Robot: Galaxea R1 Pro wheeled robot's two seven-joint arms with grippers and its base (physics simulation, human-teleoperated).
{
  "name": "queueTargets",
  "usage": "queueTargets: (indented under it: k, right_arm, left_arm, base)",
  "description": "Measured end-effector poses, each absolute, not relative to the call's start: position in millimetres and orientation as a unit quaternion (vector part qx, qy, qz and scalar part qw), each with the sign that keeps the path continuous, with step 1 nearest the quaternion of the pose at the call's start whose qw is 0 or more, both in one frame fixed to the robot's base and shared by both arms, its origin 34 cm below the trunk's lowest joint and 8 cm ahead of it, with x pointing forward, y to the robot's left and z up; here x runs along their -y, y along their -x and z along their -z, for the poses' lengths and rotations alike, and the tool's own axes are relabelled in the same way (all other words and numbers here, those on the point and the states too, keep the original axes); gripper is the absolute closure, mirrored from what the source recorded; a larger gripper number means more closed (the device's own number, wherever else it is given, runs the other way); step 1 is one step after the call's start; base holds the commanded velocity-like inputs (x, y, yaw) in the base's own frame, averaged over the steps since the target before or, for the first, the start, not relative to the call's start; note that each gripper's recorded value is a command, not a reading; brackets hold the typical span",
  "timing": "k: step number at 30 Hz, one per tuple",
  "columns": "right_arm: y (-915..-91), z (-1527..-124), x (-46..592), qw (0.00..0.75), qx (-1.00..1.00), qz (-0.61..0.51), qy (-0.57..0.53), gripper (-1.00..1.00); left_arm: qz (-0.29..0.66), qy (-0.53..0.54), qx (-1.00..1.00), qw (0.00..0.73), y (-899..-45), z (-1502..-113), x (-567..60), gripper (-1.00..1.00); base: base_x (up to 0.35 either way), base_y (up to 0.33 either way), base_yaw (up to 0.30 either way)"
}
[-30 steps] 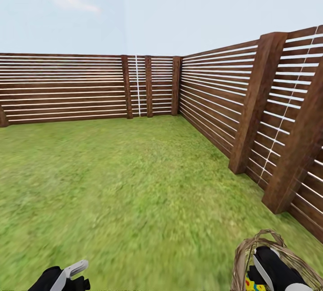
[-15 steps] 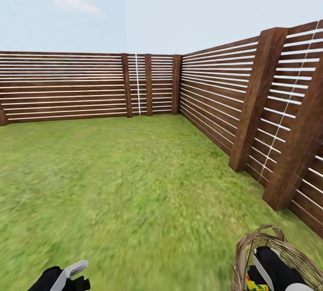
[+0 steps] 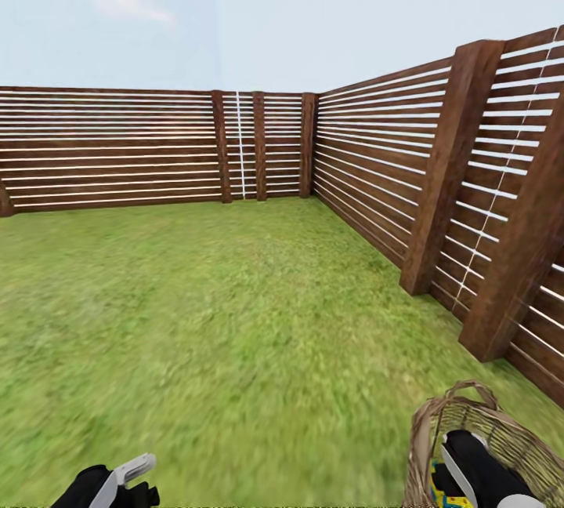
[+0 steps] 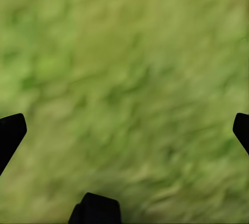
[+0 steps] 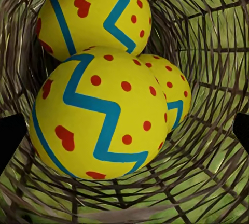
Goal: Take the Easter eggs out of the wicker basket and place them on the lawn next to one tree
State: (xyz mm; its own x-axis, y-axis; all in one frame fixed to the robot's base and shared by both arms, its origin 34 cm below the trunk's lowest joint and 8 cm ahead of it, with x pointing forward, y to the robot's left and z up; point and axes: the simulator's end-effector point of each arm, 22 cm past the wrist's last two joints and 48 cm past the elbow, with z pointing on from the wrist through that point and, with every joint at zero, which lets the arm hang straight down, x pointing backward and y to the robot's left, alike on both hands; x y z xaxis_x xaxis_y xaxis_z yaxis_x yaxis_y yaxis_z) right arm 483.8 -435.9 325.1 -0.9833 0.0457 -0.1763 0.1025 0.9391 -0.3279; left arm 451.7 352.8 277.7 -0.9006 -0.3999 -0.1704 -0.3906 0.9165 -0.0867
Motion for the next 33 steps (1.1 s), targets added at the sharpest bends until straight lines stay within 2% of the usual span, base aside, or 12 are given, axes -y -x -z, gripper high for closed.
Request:
queueTargets:
  k: [19, 33]
  right_arm:
    - [-472.9, -282.1, 434.0, 0.084, -0.981, 0.170, -0.036, -1.00]
    - [-459.3, -258.4, 433.7, 0.056, -0.983, 0.170, -0.032, -1.00]
  left_arm:
    - [0.032, 0.200, -0.975, 0.089, -438.8, -232.4, -340.8, -1.00]
    - [0.027, 0.200, -0.977, 0.061, -423.0, -211.1, -340.5, -1.00]
  base:
    - [0.000, 0.000, 0.000]
    - [0.000, 0.000, 0.000]
